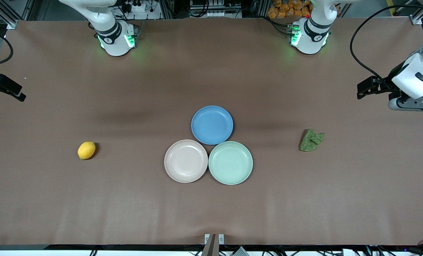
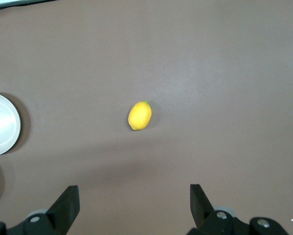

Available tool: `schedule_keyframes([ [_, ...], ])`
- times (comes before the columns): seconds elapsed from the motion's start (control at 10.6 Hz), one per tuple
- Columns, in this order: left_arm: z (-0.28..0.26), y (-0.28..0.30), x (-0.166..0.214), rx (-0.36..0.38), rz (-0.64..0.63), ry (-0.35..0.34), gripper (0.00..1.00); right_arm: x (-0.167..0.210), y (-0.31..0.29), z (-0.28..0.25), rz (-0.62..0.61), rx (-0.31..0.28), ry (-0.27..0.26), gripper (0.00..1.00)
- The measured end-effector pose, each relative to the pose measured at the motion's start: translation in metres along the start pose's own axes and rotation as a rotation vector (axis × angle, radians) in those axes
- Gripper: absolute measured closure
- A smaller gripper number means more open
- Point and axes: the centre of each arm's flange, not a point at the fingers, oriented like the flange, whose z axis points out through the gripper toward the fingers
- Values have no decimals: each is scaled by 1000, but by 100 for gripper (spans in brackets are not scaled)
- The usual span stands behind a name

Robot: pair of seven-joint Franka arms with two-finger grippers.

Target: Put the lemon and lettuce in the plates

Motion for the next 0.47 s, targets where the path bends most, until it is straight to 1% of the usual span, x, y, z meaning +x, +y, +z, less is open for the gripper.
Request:
schedule_keyframes([
  [0.19,0,0,0,0,0,0,0,0,0,-2,0,0,4,0],
  [0.47,0,0,0,0,-1,-1,0,2,3,-13,5,0,25,0],
])
